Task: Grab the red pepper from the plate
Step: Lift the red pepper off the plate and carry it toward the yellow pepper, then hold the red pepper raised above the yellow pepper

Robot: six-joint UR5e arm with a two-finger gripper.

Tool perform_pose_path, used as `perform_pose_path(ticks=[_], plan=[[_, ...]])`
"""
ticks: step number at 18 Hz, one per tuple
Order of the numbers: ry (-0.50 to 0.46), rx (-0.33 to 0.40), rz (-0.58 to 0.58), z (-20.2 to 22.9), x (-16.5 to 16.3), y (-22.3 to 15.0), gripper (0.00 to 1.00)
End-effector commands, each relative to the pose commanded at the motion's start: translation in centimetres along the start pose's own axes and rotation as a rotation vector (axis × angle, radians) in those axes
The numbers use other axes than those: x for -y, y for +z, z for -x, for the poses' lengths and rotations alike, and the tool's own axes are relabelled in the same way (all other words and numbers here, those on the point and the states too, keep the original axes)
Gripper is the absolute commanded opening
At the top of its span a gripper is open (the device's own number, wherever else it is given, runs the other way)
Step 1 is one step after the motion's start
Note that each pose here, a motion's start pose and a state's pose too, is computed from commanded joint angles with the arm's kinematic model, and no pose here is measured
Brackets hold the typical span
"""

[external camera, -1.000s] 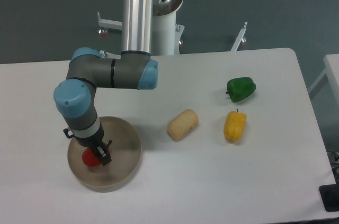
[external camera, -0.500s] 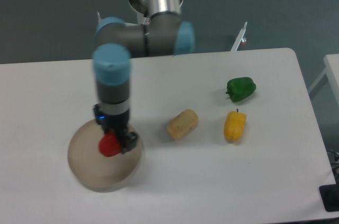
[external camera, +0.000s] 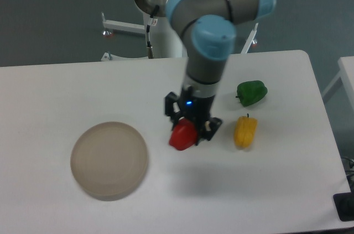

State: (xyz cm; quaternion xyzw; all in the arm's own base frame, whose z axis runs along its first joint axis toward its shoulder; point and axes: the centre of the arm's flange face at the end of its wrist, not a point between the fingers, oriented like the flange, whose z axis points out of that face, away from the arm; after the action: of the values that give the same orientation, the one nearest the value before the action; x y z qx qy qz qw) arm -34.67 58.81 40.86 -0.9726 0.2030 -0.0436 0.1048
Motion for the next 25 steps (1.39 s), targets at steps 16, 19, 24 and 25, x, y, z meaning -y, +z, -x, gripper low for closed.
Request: perform_pose_path(ticks=[16,19,24,25], plan=[[0.206,0.003,0.174,4.2,-5.9,2.4,0.11],[0.257,0.002,0.175,4.3,-5.9,2.3,0.11],[0.259,0.001,0.175,4.1,-6.0,2.3,0.11],[0.257,0.0,0.176,4.1,-6.0,2.3,0.11]])
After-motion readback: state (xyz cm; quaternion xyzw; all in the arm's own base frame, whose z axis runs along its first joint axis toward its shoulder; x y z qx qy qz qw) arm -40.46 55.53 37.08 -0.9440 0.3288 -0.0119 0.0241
